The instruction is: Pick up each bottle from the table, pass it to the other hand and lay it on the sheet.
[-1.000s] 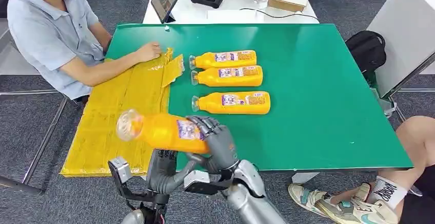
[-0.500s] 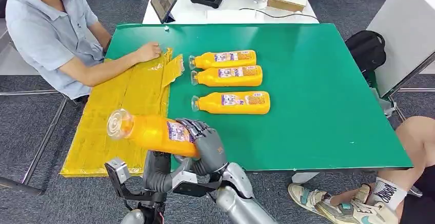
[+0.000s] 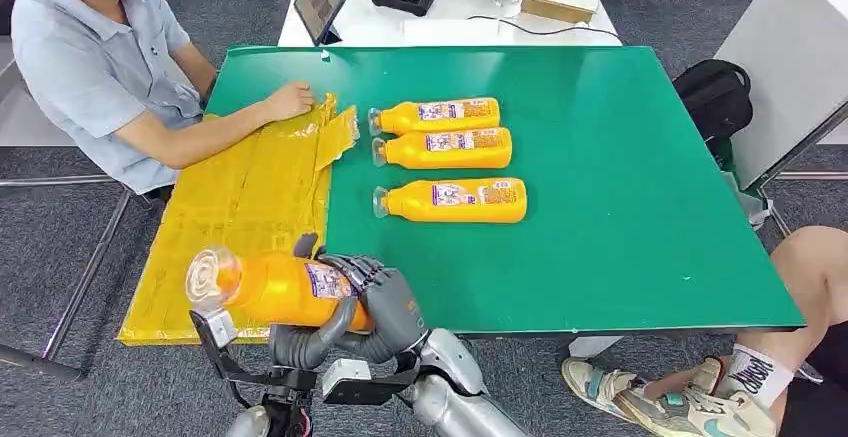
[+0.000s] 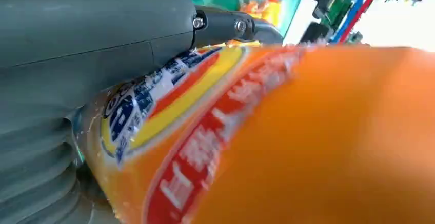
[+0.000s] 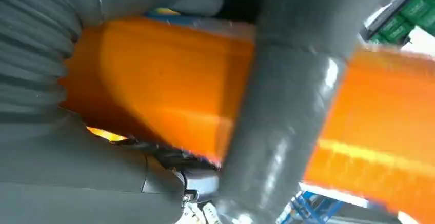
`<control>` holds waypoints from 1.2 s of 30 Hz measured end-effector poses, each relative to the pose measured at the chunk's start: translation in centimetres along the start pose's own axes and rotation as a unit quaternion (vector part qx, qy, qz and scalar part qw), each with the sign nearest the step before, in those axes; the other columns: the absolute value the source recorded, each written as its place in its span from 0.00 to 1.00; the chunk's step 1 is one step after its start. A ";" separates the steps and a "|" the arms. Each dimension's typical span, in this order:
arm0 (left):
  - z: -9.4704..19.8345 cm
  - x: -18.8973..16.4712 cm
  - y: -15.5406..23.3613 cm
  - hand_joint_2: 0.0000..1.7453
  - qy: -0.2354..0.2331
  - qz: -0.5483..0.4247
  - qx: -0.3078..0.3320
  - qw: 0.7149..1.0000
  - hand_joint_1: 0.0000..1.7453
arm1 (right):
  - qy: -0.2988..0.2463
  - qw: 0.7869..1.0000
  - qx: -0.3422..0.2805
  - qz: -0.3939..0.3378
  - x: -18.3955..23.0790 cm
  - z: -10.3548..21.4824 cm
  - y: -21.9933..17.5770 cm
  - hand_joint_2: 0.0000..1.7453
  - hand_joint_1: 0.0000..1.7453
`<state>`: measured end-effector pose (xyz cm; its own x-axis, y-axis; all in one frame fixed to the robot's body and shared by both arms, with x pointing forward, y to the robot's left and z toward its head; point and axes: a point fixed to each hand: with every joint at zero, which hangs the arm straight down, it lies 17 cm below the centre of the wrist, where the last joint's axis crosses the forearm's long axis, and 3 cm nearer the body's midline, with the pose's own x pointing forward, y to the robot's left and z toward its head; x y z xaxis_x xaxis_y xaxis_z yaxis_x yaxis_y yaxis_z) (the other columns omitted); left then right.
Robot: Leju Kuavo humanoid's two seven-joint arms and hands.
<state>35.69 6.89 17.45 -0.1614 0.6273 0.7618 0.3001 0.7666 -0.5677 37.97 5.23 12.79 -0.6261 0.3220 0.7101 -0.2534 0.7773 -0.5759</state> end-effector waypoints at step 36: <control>0.4 0.6 1.5 1.00 -0.008 0.022 0.014 1.000 1.00 | -0.030 0.999 0.019 0.040 0.4 0.8 0.6 0.00 0.00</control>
<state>35.71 8.43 16.96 -0.1634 0.6621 0.7314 0.2801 0.7420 -0.6092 37.00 5.36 12.41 -0.6879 0.3481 0.6369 -0.2283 0.7291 -0.6452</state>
